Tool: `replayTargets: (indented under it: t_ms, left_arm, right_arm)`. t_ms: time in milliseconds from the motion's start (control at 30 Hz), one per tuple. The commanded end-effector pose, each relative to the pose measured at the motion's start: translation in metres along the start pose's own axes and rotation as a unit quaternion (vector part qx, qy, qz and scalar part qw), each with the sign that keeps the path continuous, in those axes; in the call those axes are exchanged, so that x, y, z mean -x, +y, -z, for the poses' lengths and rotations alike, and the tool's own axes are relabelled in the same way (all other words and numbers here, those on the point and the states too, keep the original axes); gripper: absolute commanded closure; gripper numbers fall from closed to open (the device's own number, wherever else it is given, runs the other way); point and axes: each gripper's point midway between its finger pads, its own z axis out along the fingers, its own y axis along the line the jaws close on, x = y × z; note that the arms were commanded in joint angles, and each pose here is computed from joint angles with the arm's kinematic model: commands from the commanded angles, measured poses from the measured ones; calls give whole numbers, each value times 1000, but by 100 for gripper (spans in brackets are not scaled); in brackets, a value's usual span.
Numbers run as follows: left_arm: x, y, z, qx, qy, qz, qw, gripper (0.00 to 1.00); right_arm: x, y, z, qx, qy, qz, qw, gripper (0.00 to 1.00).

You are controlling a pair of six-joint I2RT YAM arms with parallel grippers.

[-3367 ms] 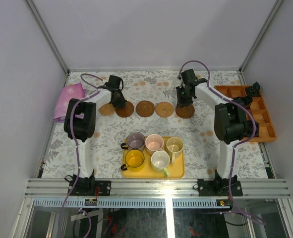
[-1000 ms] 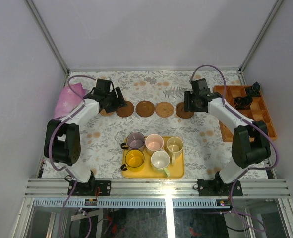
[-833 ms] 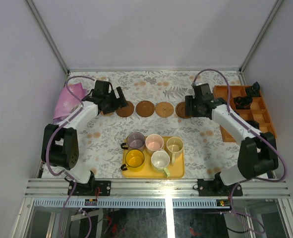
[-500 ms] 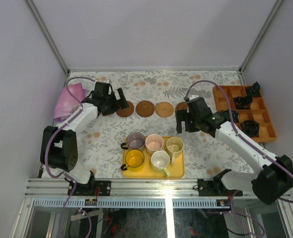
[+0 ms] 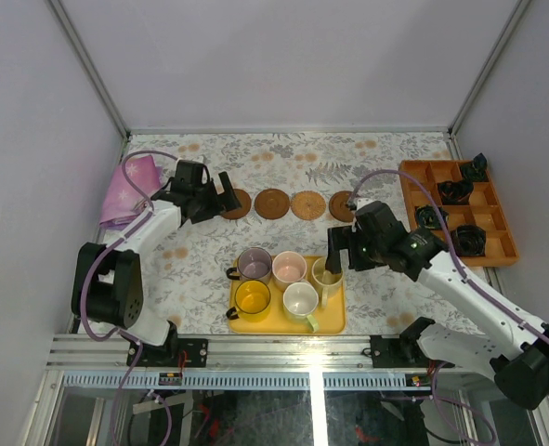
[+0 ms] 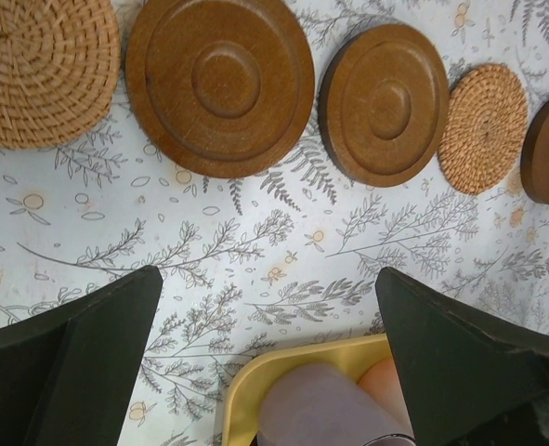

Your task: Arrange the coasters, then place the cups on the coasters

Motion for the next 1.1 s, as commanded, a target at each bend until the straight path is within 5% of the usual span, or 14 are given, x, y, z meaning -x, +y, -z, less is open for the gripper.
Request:
replayTargets:
  t_ms: [0, 833, 1067]
  left_arm:
    - [5, -10, 4, -24, -24, -8, 999, 0]
    - [-5, -1, 0, -11, -18, -1, 1000, 0]
    - [-6, -4, -5, -20, -9, -1, 1000, 0]
  right_arm:
    - [-20, 6, -6, 11, 26, -1, 1000, 1]
    - [-67, 3, -41, -26, 131, 74, 988, 4]
    - [-82, -26, -42, -93, 154, 80, 981, 8]
